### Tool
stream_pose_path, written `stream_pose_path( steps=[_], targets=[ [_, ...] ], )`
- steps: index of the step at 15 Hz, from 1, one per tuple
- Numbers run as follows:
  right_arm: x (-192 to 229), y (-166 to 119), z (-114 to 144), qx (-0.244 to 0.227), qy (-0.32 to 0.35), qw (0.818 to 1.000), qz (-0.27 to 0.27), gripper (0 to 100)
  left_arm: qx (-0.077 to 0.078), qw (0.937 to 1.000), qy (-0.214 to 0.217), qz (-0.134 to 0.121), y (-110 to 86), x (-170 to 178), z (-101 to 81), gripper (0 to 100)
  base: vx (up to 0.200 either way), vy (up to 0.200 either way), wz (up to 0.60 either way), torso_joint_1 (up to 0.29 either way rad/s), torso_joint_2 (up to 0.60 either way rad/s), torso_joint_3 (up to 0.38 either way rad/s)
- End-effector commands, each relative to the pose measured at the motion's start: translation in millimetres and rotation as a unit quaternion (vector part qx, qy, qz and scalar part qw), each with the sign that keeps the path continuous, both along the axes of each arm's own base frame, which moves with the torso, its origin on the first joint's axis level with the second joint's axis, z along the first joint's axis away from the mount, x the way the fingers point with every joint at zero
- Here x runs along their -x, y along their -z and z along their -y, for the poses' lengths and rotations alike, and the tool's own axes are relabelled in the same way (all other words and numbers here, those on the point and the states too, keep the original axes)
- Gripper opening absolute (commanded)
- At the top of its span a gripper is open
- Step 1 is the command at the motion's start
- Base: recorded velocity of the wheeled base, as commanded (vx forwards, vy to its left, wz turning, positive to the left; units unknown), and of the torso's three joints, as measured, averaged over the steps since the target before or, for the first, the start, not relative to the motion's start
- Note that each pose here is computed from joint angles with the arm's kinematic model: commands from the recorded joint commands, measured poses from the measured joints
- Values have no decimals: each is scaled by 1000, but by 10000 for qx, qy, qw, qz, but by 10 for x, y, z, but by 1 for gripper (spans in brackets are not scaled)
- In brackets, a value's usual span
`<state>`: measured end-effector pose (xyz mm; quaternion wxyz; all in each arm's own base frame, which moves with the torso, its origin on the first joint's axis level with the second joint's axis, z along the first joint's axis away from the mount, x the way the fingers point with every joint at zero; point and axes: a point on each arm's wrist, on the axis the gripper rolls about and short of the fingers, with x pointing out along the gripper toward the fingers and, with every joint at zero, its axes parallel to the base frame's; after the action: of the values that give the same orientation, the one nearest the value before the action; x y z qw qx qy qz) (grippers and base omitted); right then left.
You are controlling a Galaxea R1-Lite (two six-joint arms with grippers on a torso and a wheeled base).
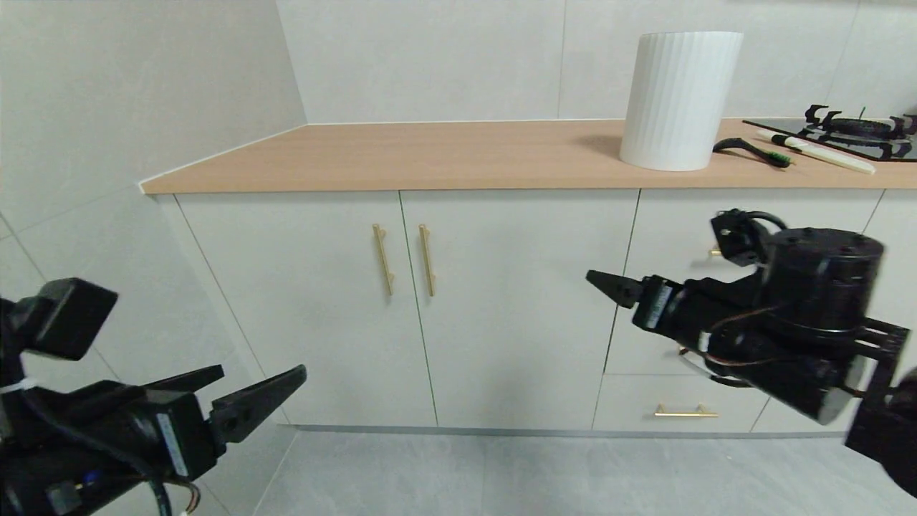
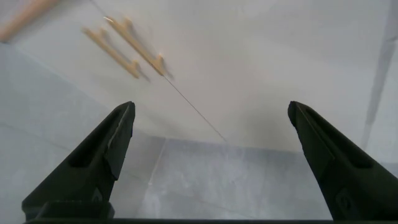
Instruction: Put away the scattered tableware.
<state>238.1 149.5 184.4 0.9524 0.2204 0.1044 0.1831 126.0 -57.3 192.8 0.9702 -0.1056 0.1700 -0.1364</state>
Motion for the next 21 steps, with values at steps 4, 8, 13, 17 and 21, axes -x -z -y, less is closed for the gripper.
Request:
stream_pose_path(
  steps=[4,8,13,17,21],
  targets=[
    [1315,-268,1018,376,639,9876,1382,100,245,9933,-412,1051,-12,771,-419,100,0,0,0,0,0,0],
    [2391,-103,1539,814,1214,9767,1568,100,-553,9791,-1004,1680,128,1493,-651,100,0,0,0,0,0,0],
    [2849,144,1620,1571,2126,9425,2045,100,-957,9593,-1616,2109,289,1791,-673,100,0,0,0,0,0,0],
    [2874,176,1576,1699,2939,9216,1884,100,-1320,9421,-2050,2302,444,1895,-603,100,0,0,0,0,0,0],
    [2850,530,1554,2007,3302,9090,1563,100,-1441,9408,-2293,2040,563,1828,-614,100,0,0,0,0,0,0]
  ],
)
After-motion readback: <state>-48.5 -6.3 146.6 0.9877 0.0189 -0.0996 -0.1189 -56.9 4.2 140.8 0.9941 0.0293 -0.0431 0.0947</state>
